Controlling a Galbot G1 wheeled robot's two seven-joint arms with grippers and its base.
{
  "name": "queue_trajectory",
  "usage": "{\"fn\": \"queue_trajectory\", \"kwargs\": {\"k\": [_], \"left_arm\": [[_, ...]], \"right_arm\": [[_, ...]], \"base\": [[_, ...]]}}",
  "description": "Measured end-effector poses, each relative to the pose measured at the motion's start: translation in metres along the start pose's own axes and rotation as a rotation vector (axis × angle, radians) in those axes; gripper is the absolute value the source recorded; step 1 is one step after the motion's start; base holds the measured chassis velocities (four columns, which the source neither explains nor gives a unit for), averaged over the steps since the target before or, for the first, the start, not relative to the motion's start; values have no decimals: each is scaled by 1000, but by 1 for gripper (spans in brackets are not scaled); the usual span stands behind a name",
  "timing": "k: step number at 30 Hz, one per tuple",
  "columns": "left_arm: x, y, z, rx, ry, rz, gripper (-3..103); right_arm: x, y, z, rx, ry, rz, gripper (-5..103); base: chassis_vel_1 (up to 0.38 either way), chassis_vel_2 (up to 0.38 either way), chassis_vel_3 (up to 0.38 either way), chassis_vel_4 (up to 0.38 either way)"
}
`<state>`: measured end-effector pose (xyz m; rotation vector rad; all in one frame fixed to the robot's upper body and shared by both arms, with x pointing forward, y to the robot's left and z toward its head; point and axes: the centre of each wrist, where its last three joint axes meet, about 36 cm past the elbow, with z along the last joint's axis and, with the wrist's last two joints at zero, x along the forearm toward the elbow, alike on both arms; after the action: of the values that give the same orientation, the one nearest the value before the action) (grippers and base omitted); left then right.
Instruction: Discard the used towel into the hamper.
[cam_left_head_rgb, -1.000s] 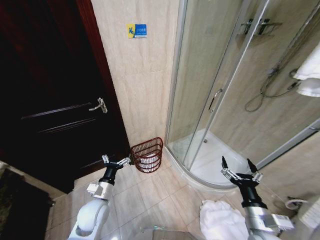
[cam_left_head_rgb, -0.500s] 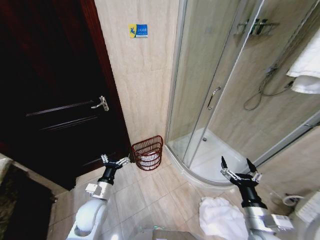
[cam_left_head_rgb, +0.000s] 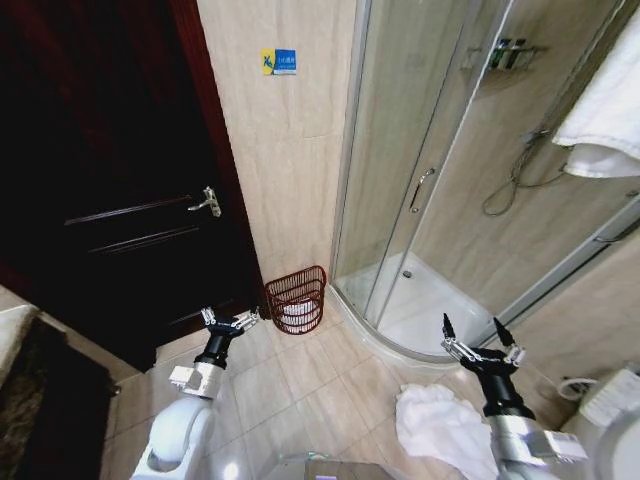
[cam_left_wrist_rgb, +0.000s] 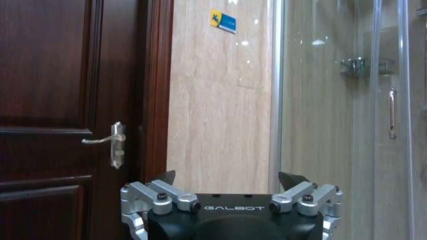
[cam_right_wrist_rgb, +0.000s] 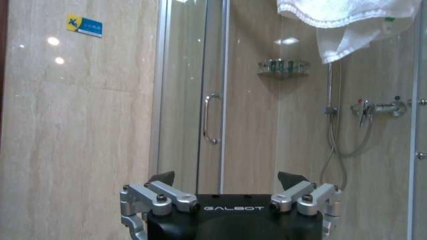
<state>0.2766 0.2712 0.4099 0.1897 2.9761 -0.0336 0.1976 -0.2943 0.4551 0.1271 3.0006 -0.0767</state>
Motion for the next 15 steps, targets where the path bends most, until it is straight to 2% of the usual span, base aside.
{"fn": "queue_trajectory", "kwargs": {"k": [15], "left_arm": [[-3, 0, -6, -4, -11, 5, 100]], "right_arm": [[3, 0, 1, 9, 6, -4, 100]], "base": [[49, -56, -45, 57]]}}
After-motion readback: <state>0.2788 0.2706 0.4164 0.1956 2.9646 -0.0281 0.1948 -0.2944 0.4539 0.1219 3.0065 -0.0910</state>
